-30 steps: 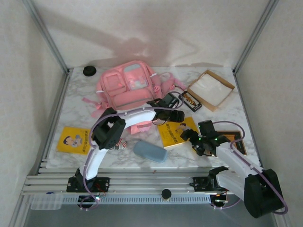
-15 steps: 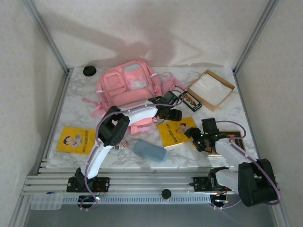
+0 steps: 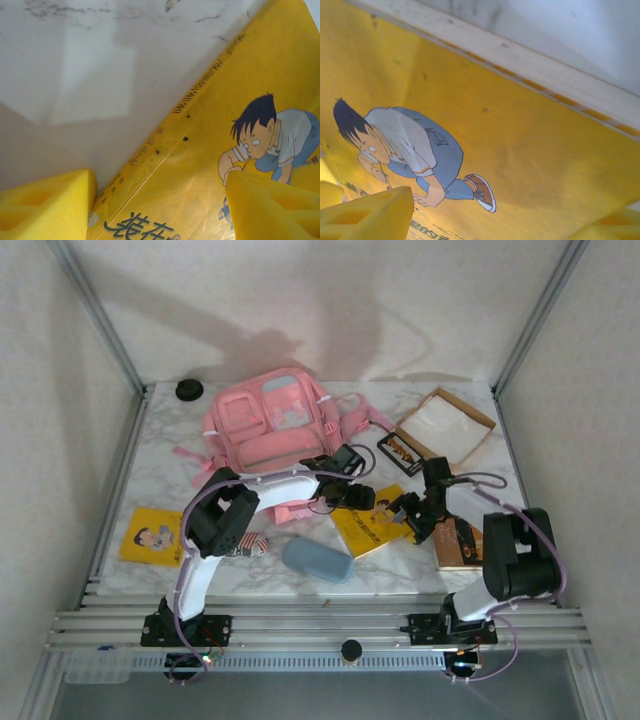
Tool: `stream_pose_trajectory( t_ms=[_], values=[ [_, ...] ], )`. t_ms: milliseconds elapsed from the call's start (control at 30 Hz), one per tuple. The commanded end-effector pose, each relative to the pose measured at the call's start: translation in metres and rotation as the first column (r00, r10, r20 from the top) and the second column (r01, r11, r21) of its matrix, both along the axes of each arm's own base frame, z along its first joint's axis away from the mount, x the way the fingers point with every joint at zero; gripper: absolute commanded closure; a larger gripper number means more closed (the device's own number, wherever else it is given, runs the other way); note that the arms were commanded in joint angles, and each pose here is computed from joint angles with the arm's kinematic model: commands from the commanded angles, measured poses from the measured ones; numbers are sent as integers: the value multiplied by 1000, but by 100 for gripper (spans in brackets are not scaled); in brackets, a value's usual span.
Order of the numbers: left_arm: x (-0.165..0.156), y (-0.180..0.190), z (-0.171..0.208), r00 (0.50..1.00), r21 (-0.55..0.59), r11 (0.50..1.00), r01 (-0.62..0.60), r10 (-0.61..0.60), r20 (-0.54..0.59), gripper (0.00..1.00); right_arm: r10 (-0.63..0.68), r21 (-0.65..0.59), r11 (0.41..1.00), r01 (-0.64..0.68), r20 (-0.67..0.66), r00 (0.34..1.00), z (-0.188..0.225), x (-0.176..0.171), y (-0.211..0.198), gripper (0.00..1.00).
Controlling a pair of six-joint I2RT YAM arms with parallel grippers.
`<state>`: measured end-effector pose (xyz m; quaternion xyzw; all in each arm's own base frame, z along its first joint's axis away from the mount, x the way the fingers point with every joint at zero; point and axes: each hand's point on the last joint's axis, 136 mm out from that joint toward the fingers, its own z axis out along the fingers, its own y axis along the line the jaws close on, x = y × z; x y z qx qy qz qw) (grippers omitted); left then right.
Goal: Pack the student bag
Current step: Rotate the book at the center of the table, then pick up the book from the middle-right of the table.
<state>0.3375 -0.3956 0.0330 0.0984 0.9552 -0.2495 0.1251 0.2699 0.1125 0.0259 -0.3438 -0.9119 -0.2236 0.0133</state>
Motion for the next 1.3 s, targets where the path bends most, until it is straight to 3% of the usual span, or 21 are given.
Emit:
stream_pose_trajectory(
  t_ms=[0, 133, 367, 633, 867, 1067, 1267],
  values=[
    [-25, -6, 4, 997, -33, 999, -7, 4, -82, 33, 35, -20, 999, -28, 497, 867, 54, 124, 4, 27],
    [-24, -3, 8, 997, -34, 999, -39, 37, -70, 33, 41, -33, 999, -28, 508, 860, 61, 131, 3, 26],
    [-30, -18, 28, 994, -137, 987, -87, 76, -83, 34, 68, -72, 997, -35, 534, 843, 75, 147, -3, 21],
    [-5, 13, 40, 970, -109, 965, -239, 241, 11, 33, 164, -208, 975, -78, 438, 884, 67, 96, -35, 11],
    [9, -3, 52, 944, -245, 914, -323, 330, -14, 34, 285, -147, 958, -245, 408, 868, 47, 51, -21, 13],
    [13, 6, 38, 918, -210, 896, -392, 397, -20, 35, 316, -155, 948, -277, 386, 866, 28, 49, -20, 16],
    [10, 11, 18, 921, -151, 910, -386, 389, -10, 36, 365, -130, 931, -342, 388, 846, 18, 51, -4, 22]
  ],
)
